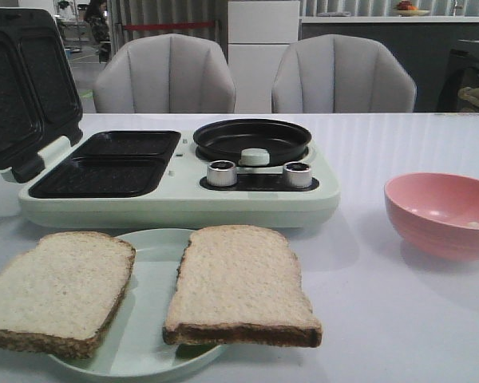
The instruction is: Make breakfast with bread and shrimp
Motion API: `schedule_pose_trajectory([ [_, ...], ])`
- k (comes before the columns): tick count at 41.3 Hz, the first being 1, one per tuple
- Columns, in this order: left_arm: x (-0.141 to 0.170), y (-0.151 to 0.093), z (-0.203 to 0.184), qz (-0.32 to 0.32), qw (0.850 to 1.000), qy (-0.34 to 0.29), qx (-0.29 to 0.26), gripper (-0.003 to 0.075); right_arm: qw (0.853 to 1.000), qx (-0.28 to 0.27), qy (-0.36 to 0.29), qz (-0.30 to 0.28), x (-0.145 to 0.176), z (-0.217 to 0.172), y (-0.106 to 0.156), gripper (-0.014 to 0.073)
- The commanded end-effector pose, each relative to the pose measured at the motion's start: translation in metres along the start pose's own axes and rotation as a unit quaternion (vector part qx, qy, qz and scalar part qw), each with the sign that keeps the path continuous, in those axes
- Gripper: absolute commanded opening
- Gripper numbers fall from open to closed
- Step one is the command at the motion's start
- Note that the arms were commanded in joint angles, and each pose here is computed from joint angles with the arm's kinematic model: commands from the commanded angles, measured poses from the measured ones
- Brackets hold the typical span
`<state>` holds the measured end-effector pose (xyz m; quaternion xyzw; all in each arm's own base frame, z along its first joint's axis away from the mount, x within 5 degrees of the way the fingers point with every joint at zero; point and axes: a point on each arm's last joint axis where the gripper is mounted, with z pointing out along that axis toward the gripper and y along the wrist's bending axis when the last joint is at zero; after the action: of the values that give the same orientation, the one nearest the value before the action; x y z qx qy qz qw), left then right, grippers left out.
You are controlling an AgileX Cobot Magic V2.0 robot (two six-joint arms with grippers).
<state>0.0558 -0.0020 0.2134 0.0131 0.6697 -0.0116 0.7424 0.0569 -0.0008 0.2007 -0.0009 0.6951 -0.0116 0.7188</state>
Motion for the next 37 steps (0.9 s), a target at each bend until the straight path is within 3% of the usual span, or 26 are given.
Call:
schedule_pose_trajectory([
  [1,0.0016,-0.0007,-0.0015,-0.003,0.999,-0.038,0.005,0.0100,0.998,0.005,-0.061,-0.007,-0.0113,-0.0023,-0.0007,-0.0031],
  [37,-0.0019,-0.0007,-0.0018,-0.003,0.999,-0.052,0.005,0.0100,0.997,0.006,-0.075,-0.003,-0.0150,-0.0029,-0.0009,-0.0031],
])
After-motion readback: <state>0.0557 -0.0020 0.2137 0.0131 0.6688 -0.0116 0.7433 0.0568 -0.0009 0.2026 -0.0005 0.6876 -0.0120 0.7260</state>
